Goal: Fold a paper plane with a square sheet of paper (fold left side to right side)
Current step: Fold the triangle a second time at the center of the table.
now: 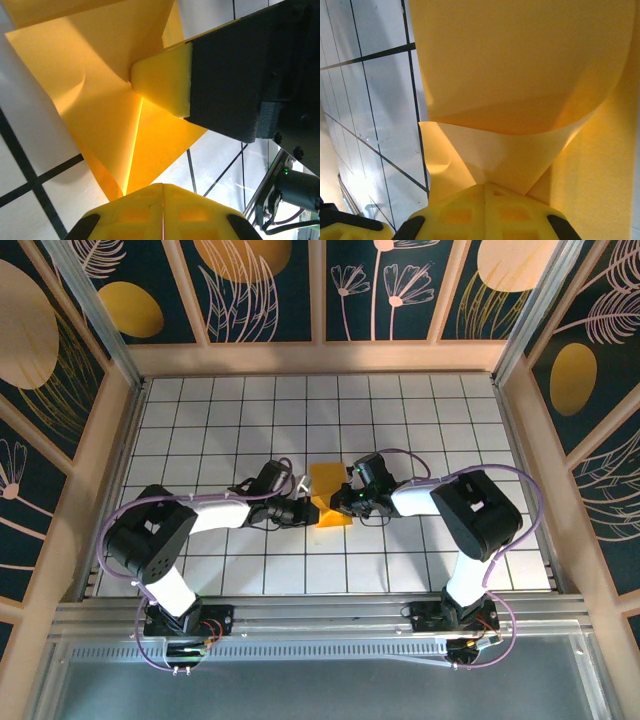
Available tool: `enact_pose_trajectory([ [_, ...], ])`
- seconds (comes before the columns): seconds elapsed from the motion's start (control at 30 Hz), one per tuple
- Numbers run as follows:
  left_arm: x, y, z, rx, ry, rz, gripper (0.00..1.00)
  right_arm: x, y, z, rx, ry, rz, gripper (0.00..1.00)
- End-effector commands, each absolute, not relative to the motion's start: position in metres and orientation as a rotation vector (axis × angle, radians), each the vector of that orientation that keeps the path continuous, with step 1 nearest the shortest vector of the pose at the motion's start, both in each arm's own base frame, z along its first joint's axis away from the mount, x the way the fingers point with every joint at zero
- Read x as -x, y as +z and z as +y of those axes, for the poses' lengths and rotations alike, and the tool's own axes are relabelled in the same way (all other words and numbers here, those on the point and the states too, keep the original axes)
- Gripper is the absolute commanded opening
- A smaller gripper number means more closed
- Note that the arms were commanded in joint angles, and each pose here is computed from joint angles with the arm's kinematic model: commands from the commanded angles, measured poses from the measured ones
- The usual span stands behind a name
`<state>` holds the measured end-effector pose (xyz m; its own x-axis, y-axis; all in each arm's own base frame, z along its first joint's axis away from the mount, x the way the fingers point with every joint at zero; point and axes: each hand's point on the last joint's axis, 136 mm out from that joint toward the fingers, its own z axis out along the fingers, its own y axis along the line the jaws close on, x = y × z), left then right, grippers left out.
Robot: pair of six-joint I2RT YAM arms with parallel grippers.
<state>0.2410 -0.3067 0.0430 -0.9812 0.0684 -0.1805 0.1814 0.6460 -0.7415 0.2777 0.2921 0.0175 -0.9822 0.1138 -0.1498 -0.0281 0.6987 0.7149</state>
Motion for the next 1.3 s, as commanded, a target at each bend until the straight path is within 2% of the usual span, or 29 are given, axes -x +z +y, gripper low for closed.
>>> enact_pose_trajectory([
  [0.0, -0.249, 0.055, -0.32, -0.245, -1.313, 2.672, 0.07, -0.265, 0.002, 0.285, -0.081, 1.075, 2.795, 0.0],
  [0.5, -0.244, 0.022, -0.312, -0.229, -1.22, 2.771, 0.07, -0.265, 0.0, 0.284, -0.075, 1.063, 2.803, 0.0],
  [1.27, -0.236, 0.003, -0.3, -0.218, -1.147, 2.827, 0.06, -0.266, 0.001, 0.285, -0.068, 1.058, 2.805, 0.0],
])
